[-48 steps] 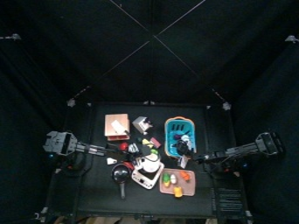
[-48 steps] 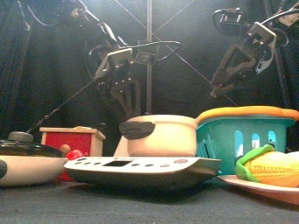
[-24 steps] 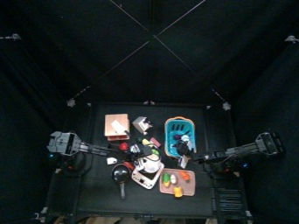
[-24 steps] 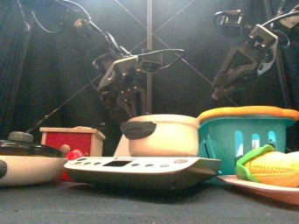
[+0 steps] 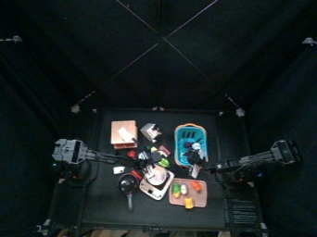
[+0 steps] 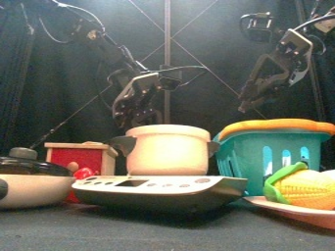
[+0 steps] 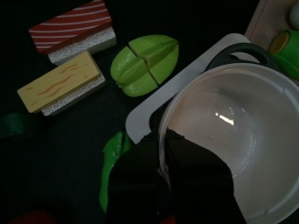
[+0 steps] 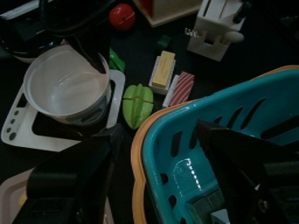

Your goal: Grab pot

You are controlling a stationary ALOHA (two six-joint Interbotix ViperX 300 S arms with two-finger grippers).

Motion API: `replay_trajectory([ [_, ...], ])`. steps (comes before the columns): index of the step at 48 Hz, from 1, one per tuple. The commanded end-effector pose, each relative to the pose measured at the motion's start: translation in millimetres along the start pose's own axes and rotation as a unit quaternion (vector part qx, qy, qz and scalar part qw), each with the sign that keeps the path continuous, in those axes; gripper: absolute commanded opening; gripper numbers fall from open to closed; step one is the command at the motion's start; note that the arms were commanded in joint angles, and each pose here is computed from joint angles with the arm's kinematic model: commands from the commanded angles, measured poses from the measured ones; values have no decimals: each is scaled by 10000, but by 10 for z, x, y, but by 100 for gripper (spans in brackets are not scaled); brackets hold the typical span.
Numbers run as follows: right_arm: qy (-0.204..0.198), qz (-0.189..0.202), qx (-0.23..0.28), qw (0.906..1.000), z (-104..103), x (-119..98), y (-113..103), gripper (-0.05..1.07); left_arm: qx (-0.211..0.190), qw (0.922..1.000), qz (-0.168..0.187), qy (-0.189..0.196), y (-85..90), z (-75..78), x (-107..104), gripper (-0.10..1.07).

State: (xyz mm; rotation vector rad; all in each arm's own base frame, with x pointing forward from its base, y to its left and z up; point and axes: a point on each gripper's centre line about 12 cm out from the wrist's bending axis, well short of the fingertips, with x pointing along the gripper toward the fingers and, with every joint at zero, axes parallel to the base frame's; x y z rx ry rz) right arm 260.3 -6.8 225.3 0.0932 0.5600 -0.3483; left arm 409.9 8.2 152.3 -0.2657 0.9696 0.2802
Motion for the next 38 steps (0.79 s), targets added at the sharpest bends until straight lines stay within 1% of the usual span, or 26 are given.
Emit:
replay_trajectory([
  [1,-113,31,39,9999,63,-38,0,98,-73,9996,-92,-270,-7,141,-161,37],
  [19,-100,-6,52,9999,58,-28,-20,98,-71,9995,-113,-303,-14,150,-193,37],
  [30,-73,-33,52,10000,50,-12,-28,98,-134,9994,-143,-300,-14,140,-218,37],
  [38,-66,-42,52,10000,48,-7,-31,98,-230,9993,-155,-261,-7,125,-274,37],
])
